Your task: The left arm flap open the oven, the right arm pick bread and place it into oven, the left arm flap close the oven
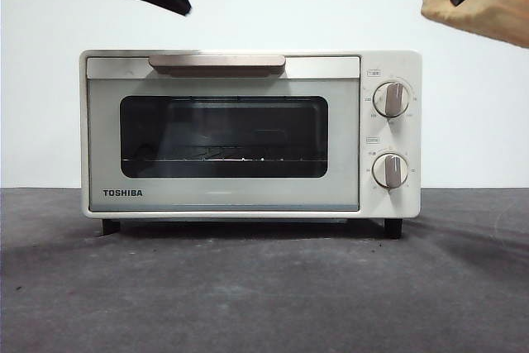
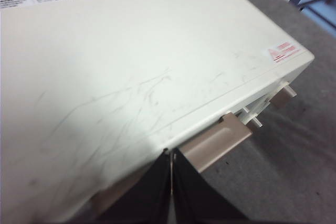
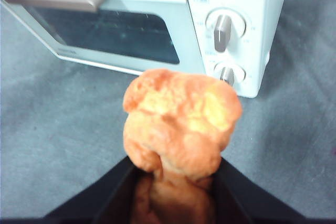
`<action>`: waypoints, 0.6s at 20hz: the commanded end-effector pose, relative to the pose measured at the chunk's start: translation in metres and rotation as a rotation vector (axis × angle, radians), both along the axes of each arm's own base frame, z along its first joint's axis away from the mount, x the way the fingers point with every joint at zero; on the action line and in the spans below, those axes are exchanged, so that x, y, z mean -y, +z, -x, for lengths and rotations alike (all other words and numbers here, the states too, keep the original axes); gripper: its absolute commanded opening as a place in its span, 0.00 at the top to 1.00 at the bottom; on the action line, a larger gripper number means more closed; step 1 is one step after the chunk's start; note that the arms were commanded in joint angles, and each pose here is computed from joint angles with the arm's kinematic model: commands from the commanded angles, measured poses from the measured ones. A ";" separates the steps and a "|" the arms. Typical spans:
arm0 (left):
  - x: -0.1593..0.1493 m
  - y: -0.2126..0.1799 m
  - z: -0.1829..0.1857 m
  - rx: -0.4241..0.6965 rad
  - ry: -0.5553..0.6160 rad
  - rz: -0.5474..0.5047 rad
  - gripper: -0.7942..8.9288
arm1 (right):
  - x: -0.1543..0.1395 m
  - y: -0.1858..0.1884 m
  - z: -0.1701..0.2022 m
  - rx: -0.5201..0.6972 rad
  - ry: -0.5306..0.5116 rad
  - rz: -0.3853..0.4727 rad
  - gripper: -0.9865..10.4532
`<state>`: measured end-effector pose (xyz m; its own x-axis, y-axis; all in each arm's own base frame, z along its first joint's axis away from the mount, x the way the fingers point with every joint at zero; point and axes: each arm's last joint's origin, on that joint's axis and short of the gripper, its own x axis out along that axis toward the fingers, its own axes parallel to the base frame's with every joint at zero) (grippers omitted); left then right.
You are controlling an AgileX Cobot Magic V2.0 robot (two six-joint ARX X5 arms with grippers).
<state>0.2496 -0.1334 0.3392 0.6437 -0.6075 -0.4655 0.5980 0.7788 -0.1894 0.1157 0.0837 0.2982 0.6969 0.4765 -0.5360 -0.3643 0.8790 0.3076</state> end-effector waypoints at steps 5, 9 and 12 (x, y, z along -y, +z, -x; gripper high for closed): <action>0.026 -0.014 -0.015 0.025 -0.046 -0.097 0.91 | 0.001 0.006 0.003 0.021 0.010 0.005 0.77; 0.034 -0.023 -0.019 0.024 -0.036 -0.144 0.91 | 0.001 0.006 0.003 0.019 0.011 0.008 0.77; 0.037 -0.027 -0.021 0.026 -0.045 -0.168 0.91 | 0.001 0.005 0.004 0.011 0.012 0.013 0.77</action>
